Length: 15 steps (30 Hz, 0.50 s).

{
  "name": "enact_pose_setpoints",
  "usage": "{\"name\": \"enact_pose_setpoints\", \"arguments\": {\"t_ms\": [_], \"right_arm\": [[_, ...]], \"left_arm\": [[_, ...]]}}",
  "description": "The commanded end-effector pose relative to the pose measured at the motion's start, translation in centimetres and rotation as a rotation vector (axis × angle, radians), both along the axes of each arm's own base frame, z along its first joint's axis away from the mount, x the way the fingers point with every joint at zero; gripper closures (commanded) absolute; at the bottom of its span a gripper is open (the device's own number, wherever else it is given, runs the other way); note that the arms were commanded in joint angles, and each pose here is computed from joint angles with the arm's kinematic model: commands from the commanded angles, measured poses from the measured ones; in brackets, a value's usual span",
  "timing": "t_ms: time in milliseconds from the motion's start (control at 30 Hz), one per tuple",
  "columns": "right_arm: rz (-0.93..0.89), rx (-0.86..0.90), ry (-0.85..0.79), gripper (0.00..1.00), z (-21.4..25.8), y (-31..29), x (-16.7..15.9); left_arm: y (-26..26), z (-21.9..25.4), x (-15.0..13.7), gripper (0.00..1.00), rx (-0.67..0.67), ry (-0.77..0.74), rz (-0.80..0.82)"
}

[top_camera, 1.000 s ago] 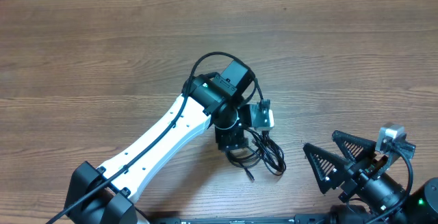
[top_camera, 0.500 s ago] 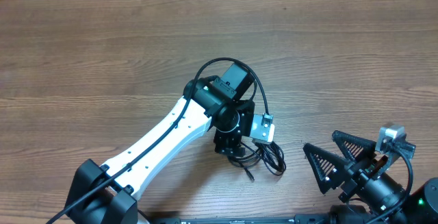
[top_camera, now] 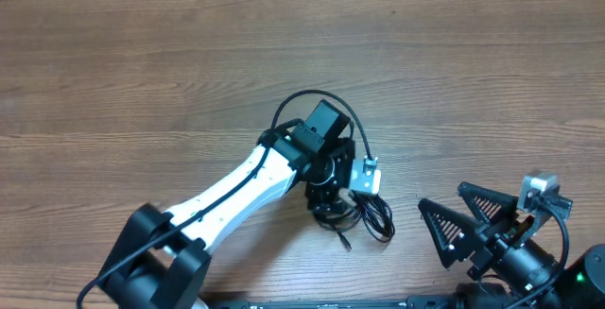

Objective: Untangle cables

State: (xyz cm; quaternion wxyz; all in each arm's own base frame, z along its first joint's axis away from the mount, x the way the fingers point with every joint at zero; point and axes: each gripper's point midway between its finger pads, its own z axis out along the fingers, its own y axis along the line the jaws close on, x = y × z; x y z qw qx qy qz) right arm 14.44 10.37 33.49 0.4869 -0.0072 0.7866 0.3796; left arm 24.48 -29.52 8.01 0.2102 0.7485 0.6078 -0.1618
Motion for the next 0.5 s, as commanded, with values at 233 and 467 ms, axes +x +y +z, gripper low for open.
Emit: {"name": "enact_pose_setpoints", "arguments": {"t_ms": [233,467], "right_arm": [[-0.017,-0.006,-0.003,0.00,0.1,-0.2,0.1],[-0.038,-0.013,-0.005,0.00,0.1,-0.6,0.3]], "left_arm": [[-1.3,-4.4,-2.0,0.56,-0.008,0.235,0.050],[-1.8,-3.9,-2.6,0.96,-0.035,0.321,0.116]]}}
